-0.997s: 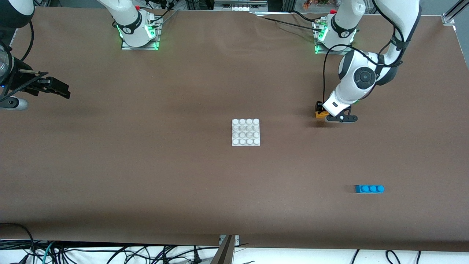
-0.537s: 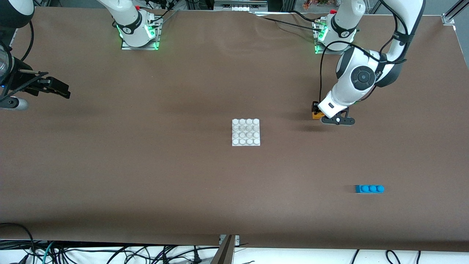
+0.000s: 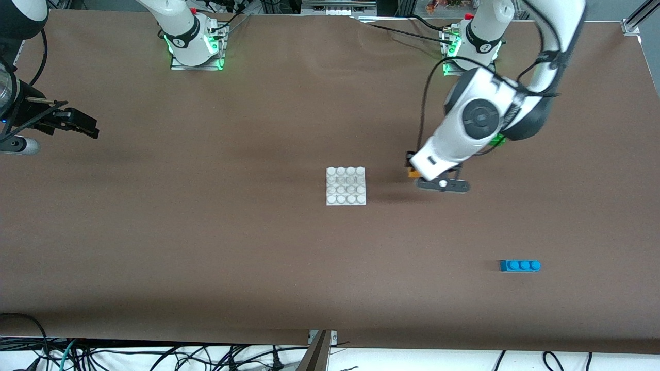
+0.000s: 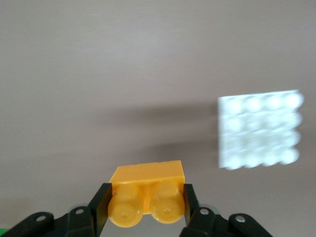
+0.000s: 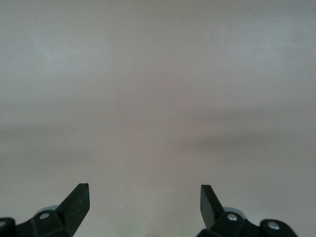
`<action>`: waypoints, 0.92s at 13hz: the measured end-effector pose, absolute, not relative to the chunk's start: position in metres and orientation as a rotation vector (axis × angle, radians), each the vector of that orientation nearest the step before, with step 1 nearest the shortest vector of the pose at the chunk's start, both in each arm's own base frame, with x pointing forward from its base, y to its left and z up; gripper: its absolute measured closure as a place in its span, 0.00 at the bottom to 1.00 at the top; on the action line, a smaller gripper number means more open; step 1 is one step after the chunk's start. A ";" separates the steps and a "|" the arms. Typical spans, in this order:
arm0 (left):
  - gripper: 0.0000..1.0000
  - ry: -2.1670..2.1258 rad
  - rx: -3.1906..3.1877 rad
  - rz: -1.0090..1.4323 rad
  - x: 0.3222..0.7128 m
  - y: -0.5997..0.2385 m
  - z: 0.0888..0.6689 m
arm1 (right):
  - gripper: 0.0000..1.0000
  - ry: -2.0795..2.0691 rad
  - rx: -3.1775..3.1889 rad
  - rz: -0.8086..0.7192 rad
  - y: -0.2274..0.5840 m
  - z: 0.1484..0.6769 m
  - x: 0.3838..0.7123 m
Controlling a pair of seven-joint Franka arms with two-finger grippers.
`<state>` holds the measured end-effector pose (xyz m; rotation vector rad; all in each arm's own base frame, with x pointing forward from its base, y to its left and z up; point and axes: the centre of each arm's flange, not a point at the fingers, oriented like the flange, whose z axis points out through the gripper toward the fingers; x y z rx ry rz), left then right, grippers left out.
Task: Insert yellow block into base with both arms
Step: 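Carry the yellow block with the left gripper over the white plate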
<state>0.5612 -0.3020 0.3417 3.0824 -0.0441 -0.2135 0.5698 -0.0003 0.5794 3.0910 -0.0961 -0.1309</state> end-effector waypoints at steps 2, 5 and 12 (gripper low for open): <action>0.37 0.002 3.068 -0.245 0.560 -0.362 0.319 | 0.00 -0.096 3.091 -0.130 0.000 0.580 0.570; 0.37 0.038 3.066 -0.277 0.558 -0.417 0.283 | 0.00 -0.096 3.091 -0.129 0.000 0.580 0.570; 0.37 -0.012 3.145 -0.239 0.542 -0.460 0.241 | 0.00 -0.096 3.091 -0.129 0.000 0.580 0.570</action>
